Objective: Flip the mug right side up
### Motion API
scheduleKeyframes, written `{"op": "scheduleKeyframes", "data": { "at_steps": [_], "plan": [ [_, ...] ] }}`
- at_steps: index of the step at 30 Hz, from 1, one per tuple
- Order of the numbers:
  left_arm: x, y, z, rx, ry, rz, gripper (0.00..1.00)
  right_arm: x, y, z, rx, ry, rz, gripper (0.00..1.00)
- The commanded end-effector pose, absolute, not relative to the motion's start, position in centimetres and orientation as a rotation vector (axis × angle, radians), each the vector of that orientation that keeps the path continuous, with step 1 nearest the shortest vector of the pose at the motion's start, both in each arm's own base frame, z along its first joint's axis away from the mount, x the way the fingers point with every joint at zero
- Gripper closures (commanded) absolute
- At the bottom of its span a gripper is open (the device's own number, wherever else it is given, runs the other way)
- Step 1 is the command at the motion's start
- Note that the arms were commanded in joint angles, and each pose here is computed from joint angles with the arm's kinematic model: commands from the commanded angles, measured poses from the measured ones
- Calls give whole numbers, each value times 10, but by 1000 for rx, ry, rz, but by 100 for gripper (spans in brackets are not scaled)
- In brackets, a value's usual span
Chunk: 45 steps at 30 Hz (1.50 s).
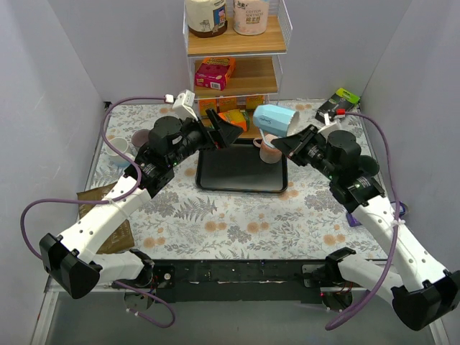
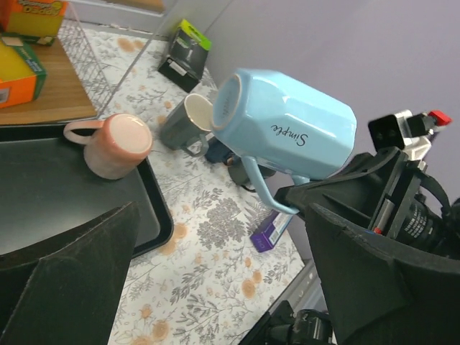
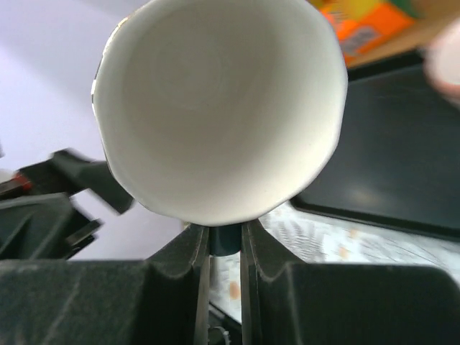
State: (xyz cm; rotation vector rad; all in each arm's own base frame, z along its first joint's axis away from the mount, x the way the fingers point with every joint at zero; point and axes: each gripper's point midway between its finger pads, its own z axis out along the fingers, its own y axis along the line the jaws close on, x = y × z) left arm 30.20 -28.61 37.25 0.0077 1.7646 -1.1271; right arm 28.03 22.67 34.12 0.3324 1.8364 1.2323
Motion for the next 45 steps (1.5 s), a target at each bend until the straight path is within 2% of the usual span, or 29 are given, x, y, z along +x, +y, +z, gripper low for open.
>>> {"op": "scheduleKeyframes", "data": {
  "at_steps": [1, 6, 13, 20, 29, 37, 45],
  "plan": [
    [310, -269, 362, -33, 1790, -1005, 2, 282, 157, 354, 460, 1806, 921, 99],
    [316, -272, 353, -17, 1823, -972, 2, 268, 96, 301, 550, 1988, 531, 99],
    [321, -280, 338, 4, 1873, -956, 2, 267, 62, 265, 460, 2066, 250, 99],
    [322, -279, 326, 5, 1913, -936, 2, 272, 59, 226, 281, 2173, 119, 99],
    [324, -276, 319, -2, 1929, -906, 2, 286, 43, 163, 224, 2257, -90, 99],
    [331, -267, 310, -37, 1953, -837, 2, 311, 53, 147, 69, 2245, -188, 99],
    [335, -262, 304, -60, 1970, -802, 2, 313, 53, 121, 17, 2323, -290, 99]
  ]
}}
